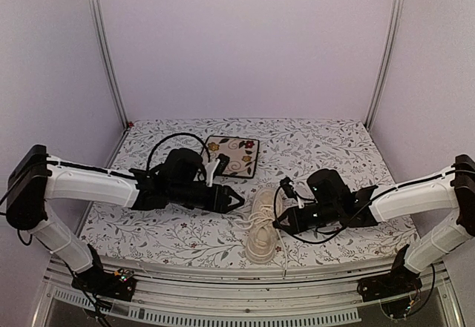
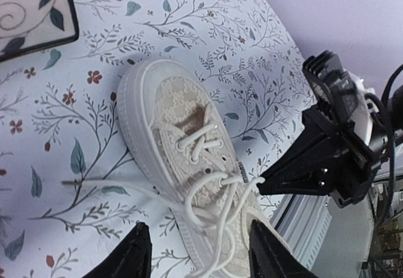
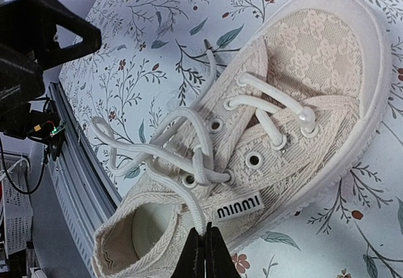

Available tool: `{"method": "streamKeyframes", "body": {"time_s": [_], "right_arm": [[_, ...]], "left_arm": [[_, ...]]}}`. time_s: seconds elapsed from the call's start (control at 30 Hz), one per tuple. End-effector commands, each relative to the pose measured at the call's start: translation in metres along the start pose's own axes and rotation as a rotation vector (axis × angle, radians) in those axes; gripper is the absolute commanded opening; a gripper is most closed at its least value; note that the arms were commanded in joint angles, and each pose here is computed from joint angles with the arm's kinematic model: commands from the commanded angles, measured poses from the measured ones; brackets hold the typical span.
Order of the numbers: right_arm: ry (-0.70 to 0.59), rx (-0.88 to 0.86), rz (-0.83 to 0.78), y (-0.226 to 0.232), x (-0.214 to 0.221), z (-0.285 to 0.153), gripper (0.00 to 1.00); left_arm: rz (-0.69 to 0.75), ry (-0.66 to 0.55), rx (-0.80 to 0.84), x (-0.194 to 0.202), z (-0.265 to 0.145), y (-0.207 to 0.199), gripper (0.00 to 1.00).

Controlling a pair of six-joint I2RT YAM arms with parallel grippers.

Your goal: Tie the shoes

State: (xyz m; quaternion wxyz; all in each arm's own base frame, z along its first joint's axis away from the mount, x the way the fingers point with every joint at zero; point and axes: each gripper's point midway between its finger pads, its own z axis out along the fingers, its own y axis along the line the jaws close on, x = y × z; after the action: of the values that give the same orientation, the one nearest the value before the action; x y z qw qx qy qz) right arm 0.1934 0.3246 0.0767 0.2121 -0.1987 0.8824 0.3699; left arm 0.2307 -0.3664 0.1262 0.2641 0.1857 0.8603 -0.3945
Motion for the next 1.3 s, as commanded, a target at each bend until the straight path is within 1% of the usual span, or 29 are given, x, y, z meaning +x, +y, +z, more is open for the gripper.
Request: {"method": "streamKeyframes", "body": {"time_s": [0.0, 0.07, 0.13, 0.3, 0.37, 0.7, 0.8, 0.9, 0.93, 1.13, 1.27], "right_arm": [[0.008, -0.009, -0.005, 0.000, 0.004, -0.004, 0.02], [0.002, -0.014, -0.005, 0.002, 0.002, -0.003, 0.02], [0.001, -0.015, -0.007, 0.002, 0.000, -0.002, 0.02], [0.014, -0.017, -0.007, 0.002, 0.002, 0.002, 0.02], [0.020, -0.019, -0.007, 0.001, 0.003, 0.004, 0.02], [0.018, -0.020, -0.005, 0.001, 0.003, 0.005, 0.02], [0.016, -0.018, -0.005, 0.001, 0.003, 0.004, 0.02], [-0.007, -0.014, -0.005, 0.003, -0.003, 0.000, 0.02], [-0.016, -0.010, -0.005, 0.003, -0.006, -0.002, 0.02], [-0.060, 0.020, -0.012, 0.009, -0.023, -0.013, 0.02], [-0.069, 0.019, -0.021, 0.014, -0.034, -0.011, 0.02]], "left_arm": [[0.008, 0.094, -0.028, 0.008, 0.029, 0.013, 0.49], [0.003, 0.113, -0.011, 0.008, 0.040, 0.013, 0.43], [-0.006, 0.144, 0.017, 0.013, 0.049, 0.011, 0.40], [-0.032, 0.172, 0.081, 0.023, 0.060, 0.007, 0.35], [-0.043, 0.180, 0.098, 0.026, 0.064, 0.006, 0.34], [-0.068, 0.201, 0.145, 0.035, 0.069, 0.004, 0.25], [-0.078, 0.201, 0.168, 0.036, 0.068, 0.001, 0.15], [-0.086, 0.184, 0.191, 0.032, 0.066, -0.004, 0.02], [-0.085, 0.175, 0.190, 0.029, 0.065, -0.005, 0.00], [-0.064, 0.120, 0.194, 0.012, 0.056, -0.013, 0.00], [-0.052, 0.092, 0.199, 0.004, 0.052, -0.018, 0.00]]}}
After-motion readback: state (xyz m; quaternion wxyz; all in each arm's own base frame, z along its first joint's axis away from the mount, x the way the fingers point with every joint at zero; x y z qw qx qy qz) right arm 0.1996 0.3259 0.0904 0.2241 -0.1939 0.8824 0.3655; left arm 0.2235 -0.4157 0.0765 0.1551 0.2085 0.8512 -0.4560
